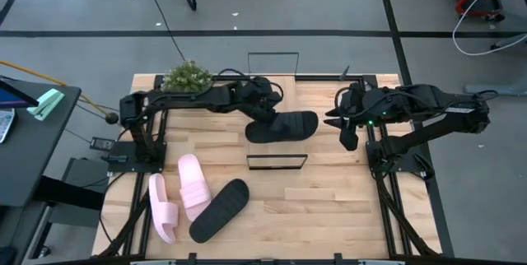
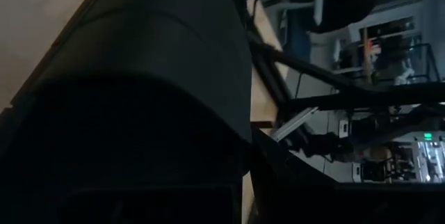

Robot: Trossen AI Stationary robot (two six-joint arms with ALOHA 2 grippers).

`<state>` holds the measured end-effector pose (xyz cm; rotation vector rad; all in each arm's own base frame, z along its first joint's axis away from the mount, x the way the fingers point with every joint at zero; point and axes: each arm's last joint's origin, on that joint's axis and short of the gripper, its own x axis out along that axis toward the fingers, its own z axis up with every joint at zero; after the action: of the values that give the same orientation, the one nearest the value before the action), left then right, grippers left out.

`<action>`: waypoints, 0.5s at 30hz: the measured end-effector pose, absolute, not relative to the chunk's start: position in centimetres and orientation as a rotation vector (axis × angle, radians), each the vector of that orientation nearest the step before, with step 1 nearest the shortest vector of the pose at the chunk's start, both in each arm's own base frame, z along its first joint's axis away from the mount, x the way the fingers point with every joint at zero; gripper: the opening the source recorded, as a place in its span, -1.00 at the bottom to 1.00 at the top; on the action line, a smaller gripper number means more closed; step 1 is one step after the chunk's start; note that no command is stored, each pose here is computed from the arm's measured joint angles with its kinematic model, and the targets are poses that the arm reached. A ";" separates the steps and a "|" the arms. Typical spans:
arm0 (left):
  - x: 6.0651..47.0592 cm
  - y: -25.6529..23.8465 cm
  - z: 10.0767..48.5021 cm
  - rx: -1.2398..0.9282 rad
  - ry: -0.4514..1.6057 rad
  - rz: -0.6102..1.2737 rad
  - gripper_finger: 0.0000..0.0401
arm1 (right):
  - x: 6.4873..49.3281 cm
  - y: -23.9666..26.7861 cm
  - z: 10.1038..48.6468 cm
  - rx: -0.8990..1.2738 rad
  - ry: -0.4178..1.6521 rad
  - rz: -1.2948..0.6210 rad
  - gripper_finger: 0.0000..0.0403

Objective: Pick and place slides into the shelf
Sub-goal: Put the left black slipper on the shelf

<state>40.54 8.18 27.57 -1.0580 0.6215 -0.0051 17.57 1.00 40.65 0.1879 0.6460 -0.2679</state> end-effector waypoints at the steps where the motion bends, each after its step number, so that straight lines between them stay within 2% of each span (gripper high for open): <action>1: 40.7 8.2 27.1 -1.058 0.632 -0.005 -0.94 | 17.5 1.0 40.5 0.172 0.662 -0.265 -0.43; 6: 41.3 8.2 25.7 -1.018 0.667 -0.040 -0.94 | 17.3 0.9 40.0 0.116 0.706 -0.272 -0.43; 15: 41.5 7.9 25.7 -1.006 0.651 -0.006 -0.94 | 17.4 0.9 39.7 0.040 0.721 -0.245 -0.43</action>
<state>41.50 7.89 25.73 -1.0063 0.6505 -0.0062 17.35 0.93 39.72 0.0402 0.7211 -0.2451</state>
